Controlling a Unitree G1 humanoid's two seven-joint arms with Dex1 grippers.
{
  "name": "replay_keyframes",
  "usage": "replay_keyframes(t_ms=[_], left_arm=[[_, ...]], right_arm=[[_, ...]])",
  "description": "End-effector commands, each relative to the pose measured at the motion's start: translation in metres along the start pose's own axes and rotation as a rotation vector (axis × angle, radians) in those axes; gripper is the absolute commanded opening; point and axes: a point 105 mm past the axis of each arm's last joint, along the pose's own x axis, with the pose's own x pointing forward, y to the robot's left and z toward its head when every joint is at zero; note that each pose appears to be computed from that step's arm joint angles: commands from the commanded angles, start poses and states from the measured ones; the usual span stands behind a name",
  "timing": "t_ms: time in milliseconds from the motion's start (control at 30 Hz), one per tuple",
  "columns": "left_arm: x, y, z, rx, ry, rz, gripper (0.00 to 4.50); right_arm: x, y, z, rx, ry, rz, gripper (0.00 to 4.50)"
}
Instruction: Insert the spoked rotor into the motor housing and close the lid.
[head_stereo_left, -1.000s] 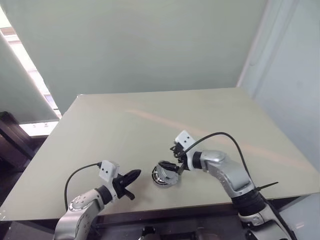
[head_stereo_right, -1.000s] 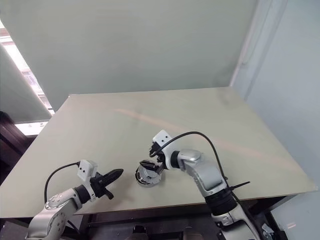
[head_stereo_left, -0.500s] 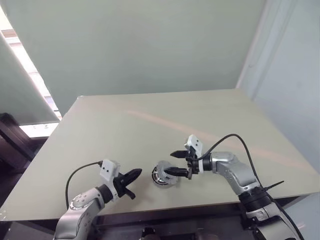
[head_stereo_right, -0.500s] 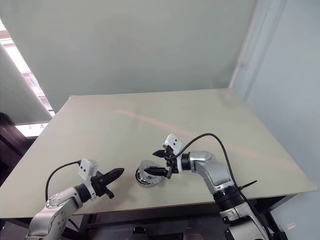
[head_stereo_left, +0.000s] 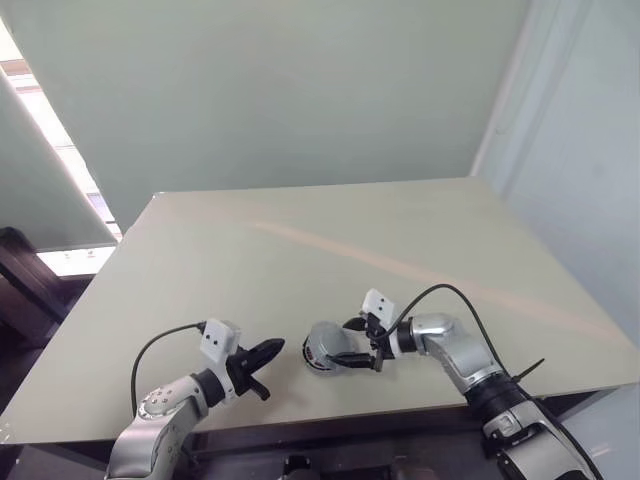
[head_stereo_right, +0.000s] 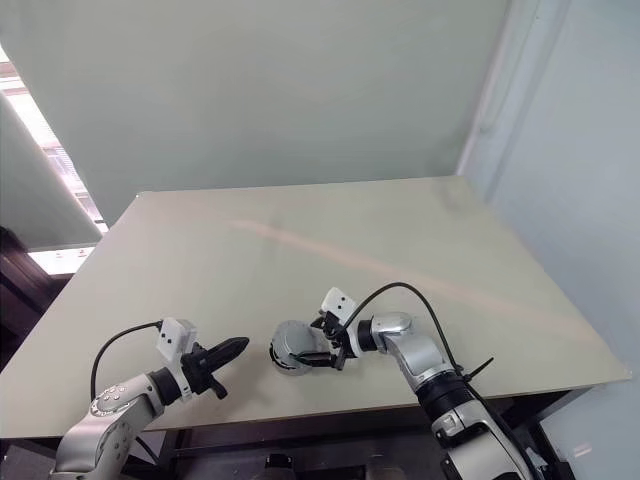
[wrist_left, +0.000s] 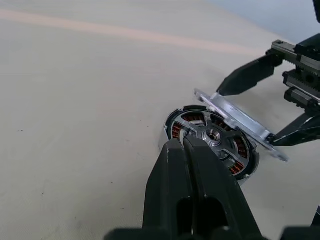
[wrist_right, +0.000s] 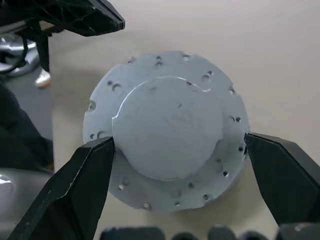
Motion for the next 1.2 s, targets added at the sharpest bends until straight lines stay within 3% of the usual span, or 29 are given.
replay_keyframes(t_ms=[33,67,200,233,500,800,1200], left_arm=[[0.0,0.0,0.01,0.039,-0.02,-0.01,0.02],[0.0,0.0,0.01,0.04,-0.02,-0.01,0.02],[0.0,0.0,0.01,0.041,-0.017,-0.011,0.0],[0.0,0.0,0.009,0.041,-0.016,-0.012,0.0],[0.001,0.0,0.008,0.04,-0.009,-0.018,0.0],[0.003,-0.001,0.005,0.04,-0.002,-0.025,0.0],[0.006,-0.003,0.002,0.033,-0.008,-0.026,0.0]], right_arm=[[0.002,-0.002,0.013,-0.046,-0.034,-0.003,4.5],[0.003,-0.001,0.014,-0.048,-0.038,0.0,4.5],[0.005,0.001,0.015,-0.053,-0.039,0.008,3.25],[0.005,0.002,0.015,-0.055,-0.038,0.008,3.19],[0.01,0.005,0.014,-0.057,-0.002,0.003,3.19],[0.015,0.002,0.014,-0.077,0.229,-0.086,3.19],[0.023,0.006,0.005,-0.047,0.411,-0.145,3.19]])
